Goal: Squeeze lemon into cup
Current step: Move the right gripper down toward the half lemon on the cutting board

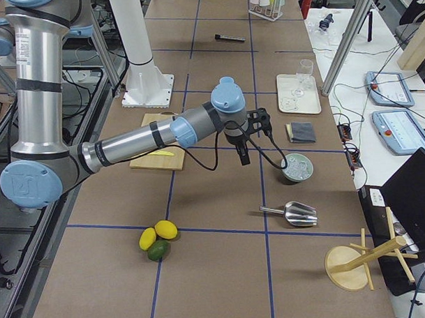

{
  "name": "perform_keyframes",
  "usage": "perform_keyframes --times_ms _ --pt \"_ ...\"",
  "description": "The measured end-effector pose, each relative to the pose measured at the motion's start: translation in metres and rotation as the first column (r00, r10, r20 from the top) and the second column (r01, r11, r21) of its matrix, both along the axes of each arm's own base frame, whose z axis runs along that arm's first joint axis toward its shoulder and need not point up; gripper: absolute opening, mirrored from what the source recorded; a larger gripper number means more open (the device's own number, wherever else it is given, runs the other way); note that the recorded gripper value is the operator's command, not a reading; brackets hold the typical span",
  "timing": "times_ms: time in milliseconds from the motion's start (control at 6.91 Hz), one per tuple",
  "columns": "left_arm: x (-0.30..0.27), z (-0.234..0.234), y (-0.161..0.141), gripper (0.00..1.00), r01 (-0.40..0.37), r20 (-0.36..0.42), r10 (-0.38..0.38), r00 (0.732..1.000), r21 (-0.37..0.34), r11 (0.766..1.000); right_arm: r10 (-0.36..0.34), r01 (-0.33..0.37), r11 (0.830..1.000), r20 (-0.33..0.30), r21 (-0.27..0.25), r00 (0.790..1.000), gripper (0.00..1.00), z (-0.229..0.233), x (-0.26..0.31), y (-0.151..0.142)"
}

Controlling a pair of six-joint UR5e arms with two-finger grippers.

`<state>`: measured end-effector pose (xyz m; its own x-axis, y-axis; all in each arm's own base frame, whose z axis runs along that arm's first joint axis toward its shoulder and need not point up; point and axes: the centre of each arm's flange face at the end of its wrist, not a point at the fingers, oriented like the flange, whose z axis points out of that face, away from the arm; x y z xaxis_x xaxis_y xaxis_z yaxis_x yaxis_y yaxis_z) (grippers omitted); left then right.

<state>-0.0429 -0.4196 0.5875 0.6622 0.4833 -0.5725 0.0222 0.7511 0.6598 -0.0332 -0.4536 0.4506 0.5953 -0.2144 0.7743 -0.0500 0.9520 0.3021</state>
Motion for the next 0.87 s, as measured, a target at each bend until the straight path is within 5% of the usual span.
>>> perform_keyframes --times_ms 434,724,868 --pt "0.001 0.034 0.022 1.00 0.055 0.099 -0.048 0.994 -0.065 0.996 0.059 -0.060 0.998 0.002 0.005 0.998 1.00 -0.057 -0.161 0.025" --pt "0.013 0.047 0.021 1.00 0.039 0.133 -0.018 0.991 -0.157 0.987 0.028 -0.027 0.998 0.019 -0.051 0.999 1.00 -0.115 -0.250 0.048" --pt "0.015 0.058 0.021 1.00 0.033 0.133 -0.002 0.991 -0.228 0.973 0.014 -0.016 0.997 -0.021 -0.072 1.000 1.00 -0.150 -0.286 0.066"
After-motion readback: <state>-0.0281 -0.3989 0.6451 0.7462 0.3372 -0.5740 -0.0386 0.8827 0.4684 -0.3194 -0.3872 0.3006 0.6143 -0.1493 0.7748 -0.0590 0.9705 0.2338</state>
